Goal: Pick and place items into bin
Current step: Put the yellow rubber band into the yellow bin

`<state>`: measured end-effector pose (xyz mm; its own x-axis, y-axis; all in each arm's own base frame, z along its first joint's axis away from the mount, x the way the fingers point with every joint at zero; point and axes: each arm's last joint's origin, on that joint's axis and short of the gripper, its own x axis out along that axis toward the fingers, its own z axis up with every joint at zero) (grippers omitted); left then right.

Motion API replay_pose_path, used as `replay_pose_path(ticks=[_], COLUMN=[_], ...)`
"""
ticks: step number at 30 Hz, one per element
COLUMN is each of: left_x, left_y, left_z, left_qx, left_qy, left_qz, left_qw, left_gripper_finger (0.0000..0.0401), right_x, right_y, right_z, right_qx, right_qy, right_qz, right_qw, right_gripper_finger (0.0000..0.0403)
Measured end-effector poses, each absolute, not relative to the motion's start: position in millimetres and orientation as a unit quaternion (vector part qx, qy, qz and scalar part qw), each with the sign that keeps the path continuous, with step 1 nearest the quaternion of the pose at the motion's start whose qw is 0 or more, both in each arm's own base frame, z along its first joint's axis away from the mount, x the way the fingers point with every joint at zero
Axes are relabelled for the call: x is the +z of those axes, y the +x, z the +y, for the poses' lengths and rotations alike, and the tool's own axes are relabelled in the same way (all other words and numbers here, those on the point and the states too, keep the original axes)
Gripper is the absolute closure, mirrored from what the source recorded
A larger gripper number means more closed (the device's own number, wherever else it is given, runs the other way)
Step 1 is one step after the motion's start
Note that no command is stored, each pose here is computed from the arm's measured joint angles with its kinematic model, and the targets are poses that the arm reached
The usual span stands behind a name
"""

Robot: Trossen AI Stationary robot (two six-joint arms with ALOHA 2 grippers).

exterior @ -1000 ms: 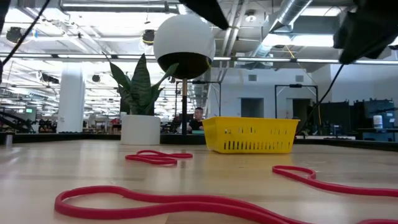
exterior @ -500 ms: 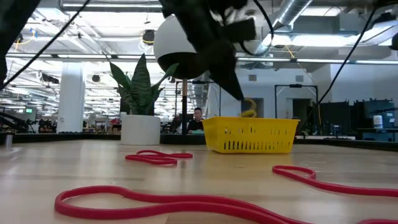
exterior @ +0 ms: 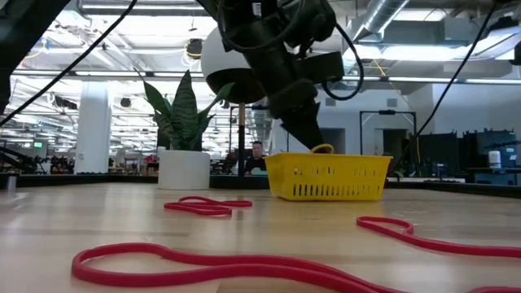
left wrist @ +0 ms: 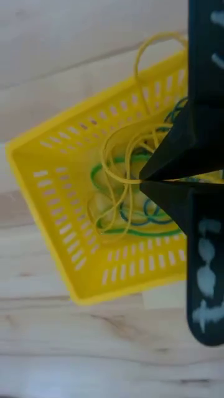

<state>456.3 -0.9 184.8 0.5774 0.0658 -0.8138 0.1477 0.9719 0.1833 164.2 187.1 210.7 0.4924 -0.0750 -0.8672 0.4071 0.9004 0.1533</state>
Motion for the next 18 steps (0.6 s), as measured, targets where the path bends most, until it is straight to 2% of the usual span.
replay_pose_path(ticks=[5,14,18], left_x=[184,185,207], left_y=[455,455,444], left_z=[1,1,-6], left_qx=[0.003,0.021,0.003], left_qy=[0.130,0.136,0.132], left_qz=[0.467,0.469,0.469], left_qw=[0.875,0.872,0.873], left_gripper_finger=[0.0390,0.0325,0.0314], right_x=[211,211,211], right_y=[164,165,167], right_z=[187,188,189], right_qx=[-0.142,-0.138,-0.144], right_qy=[0.173,0.178,0.178], right_qz=[0.483,0.479,0.455], right_qw=[0.847,0.848,0.860], right_gripper_finger=[0.0337,0.0337,0.0337])
